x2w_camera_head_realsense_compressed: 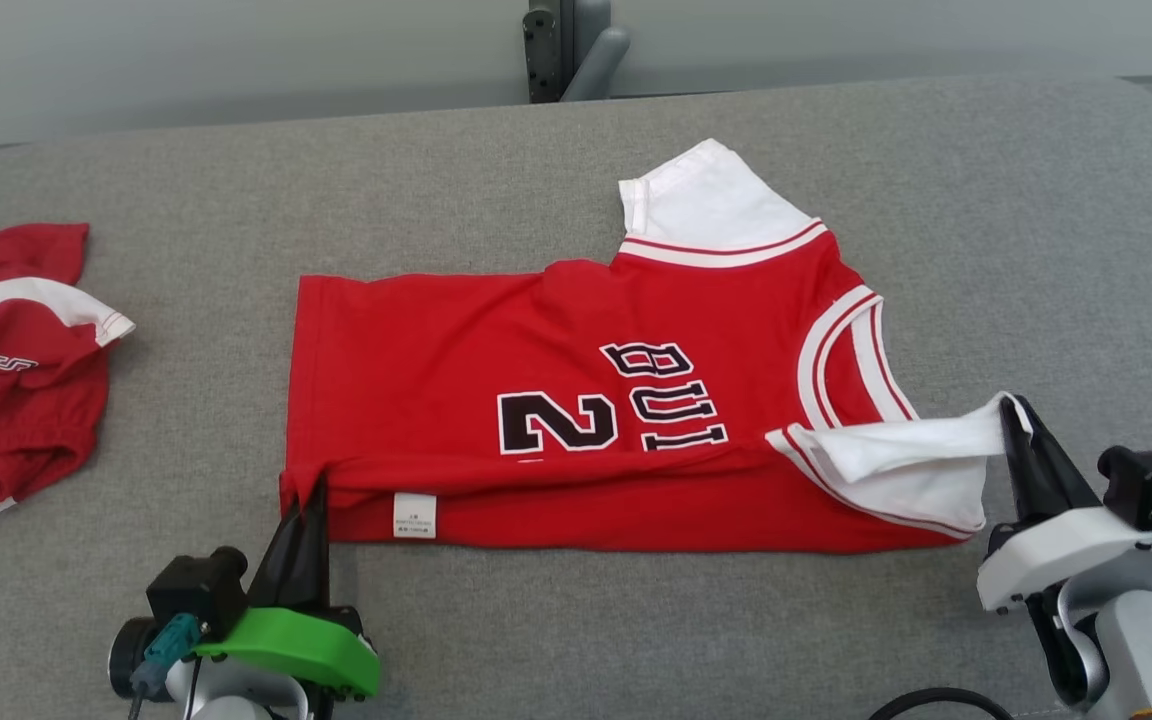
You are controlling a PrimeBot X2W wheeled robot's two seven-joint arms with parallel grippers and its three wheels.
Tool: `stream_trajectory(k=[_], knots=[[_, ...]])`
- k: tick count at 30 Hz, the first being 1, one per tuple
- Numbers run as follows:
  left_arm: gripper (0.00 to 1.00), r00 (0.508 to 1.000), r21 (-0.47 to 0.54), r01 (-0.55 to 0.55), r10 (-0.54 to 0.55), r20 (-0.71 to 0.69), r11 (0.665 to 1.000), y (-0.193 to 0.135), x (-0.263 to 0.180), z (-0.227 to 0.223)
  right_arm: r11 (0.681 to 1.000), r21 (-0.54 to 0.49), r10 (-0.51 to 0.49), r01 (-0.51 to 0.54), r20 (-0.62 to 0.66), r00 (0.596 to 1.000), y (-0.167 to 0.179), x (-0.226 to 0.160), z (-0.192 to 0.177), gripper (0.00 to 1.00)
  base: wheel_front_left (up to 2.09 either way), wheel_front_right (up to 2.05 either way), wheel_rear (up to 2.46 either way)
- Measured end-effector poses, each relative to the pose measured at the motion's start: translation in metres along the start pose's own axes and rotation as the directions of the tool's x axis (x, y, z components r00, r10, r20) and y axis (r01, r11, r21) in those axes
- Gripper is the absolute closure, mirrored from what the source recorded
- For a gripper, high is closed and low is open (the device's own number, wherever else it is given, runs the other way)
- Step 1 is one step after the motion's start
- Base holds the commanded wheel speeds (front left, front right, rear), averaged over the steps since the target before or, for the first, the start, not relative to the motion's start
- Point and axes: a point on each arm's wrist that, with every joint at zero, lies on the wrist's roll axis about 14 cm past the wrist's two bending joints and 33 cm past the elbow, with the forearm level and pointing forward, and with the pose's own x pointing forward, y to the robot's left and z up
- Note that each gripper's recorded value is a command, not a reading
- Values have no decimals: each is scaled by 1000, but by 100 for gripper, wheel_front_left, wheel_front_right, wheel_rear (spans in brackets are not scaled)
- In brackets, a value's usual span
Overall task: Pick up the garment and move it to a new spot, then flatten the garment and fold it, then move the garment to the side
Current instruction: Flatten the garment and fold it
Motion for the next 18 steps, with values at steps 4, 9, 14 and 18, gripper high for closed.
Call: stream_trajectory(k=[4,9,14,18], knots=[[100,1000,15,-8,8,-15,1000,5,14,-4,1000,-18,17,-17,-11,1000,3,22,-2,100,0,0,0],[100,999,23,-21,22,-33,999,12,26,-10,999,-35,36,-37,-21,999,6,45,-4,100,0,0,0],[100,998,21,-33,34,-50,999,18,32,-16,998,-45,52,-54,-39,998,11,61,-10,100,0,0,0],[100,998,21,-40,41,-50,999,21,36,-16,996,-59,67,-70,-48,997,16,71,-13,100,0,0,0]])
